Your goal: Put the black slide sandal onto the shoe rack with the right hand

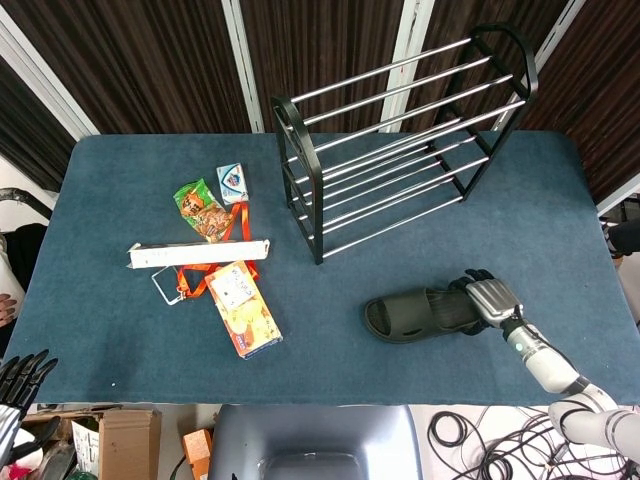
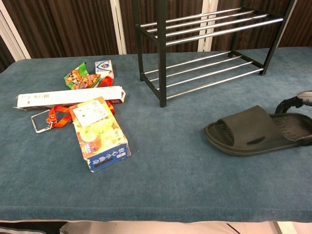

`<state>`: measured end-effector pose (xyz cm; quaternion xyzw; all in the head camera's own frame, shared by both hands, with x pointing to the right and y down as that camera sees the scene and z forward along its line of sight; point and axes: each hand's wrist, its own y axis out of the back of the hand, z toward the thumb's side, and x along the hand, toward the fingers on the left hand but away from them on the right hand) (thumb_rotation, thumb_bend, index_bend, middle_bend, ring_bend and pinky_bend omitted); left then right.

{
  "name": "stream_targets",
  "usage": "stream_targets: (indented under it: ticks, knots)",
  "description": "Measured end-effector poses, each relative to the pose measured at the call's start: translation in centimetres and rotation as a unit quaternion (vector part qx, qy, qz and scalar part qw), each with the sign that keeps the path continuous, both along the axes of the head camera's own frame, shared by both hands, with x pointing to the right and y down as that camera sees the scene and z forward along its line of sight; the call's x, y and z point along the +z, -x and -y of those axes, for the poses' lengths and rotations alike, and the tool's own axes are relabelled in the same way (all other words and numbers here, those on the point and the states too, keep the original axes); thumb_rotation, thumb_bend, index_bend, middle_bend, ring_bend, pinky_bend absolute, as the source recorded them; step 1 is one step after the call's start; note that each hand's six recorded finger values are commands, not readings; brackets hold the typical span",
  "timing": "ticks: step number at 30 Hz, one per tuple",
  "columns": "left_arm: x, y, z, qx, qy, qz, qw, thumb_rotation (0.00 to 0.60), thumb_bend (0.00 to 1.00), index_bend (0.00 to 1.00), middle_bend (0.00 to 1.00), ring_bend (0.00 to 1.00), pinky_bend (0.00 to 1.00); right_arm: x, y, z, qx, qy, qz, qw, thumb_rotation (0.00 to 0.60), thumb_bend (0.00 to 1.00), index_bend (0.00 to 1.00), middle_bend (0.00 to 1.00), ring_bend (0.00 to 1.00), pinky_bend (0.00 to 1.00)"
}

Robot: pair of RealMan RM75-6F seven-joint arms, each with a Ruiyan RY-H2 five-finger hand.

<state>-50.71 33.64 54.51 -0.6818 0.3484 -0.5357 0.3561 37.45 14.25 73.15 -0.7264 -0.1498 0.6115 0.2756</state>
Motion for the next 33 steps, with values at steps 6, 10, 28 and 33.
stream_targets:
  ticks: [6,10,28,33]
  knots:
    - [-0.3,0.1,0.0,-0.001,-0.005,0.000,1.0000,0.600,0.33,0.00,0.00,0.00,0.02,-1.0,-0.2,0.6,0.021,-0.032,0.016,0.9992,0.600,0.00,0.92,0.66,0.49,0.62]
    - [-0.4,0.1,0.0,-0.001,-0.006,-0.002,1.0000,0.600,0.33,0.00,0.00,0.00,0.02,-1.6,-1.0,1.3,0.062,-0.047,0.030,0.9965,0.600,0.00,0.95,0.67,0.50,0.64]
    - [-0.3,0.2,-0.3,0.001,-0.003,-0.004,1.0000,0.600,0.33,0.00,0.00,0.00,0.02,-0.8,-4.4,7.1,0.313,-0.051,0.048,0.9471,0.600,0.00,0.95,0.67,0.50,0.65]
    - [-0.3,0.7,-0.4,-0.007,-0.002,-0.002,1.0000,0.600,0.33,0.00,0.00,0.00,0.02,0.2,-3.7,8.9,0.354,-0.045,0.033,0.9335,0.600,0.00,0.95,0.67,0.50,0.64]
